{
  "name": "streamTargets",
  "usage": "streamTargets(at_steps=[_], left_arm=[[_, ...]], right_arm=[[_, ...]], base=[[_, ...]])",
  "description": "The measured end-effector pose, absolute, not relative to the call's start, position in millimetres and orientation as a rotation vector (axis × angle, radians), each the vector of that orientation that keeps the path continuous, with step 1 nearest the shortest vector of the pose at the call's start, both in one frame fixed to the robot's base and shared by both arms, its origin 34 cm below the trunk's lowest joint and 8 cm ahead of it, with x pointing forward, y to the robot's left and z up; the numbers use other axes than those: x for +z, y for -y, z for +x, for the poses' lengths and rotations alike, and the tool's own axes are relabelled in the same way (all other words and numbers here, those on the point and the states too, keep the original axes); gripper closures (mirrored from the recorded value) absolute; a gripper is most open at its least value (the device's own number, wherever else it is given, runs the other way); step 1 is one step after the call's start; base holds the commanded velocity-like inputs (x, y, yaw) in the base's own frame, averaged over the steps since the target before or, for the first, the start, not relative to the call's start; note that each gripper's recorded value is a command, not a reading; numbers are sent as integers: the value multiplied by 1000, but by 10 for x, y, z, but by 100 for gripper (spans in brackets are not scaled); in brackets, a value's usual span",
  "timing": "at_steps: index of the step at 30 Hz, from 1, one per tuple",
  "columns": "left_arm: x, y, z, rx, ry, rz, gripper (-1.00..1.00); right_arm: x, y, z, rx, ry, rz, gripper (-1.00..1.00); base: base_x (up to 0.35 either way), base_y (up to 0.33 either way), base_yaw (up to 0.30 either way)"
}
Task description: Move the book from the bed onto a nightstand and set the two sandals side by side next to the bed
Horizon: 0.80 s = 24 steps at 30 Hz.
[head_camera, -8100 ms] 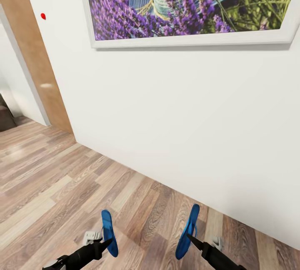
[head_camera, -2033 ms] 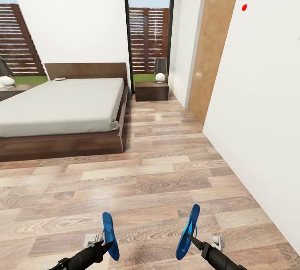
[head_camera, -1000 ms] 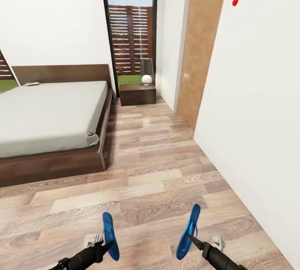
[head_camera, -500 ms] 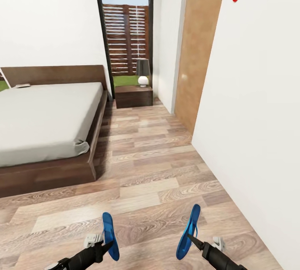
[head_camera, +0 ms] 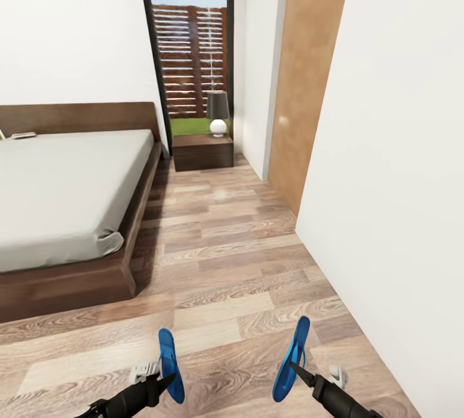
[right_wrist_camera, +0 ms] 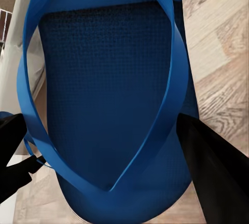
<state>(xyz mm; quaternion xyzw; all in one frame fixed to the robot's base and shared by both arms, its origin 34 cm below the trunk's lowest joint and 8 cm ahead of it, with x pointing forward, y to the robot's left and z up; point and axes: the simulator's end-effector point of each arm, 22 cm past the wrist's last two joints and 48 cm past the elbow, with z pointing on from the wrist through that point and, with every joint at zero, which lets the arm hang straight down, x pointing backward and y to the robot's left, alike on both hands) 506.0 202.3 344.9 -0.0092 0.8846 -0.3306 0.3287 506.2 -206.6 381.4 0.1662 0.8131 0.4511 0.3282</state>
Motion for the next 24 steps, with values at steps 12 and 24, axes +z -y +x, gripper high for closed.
streamTargets(at_steps=[12, 24], left_arm=[[3448, -2024, 5059, -865, -2315, -25, 100], [3447, -2022, 5057, -866, -2316, -23, 100]], right_arm=[[3813, 2065, 5061, 1181, -2129, 435, 100], [3813, 2066, 5061, 1181, -2129, 435, 100]], base=[[308, -113, 112], [306, -114, 6]])
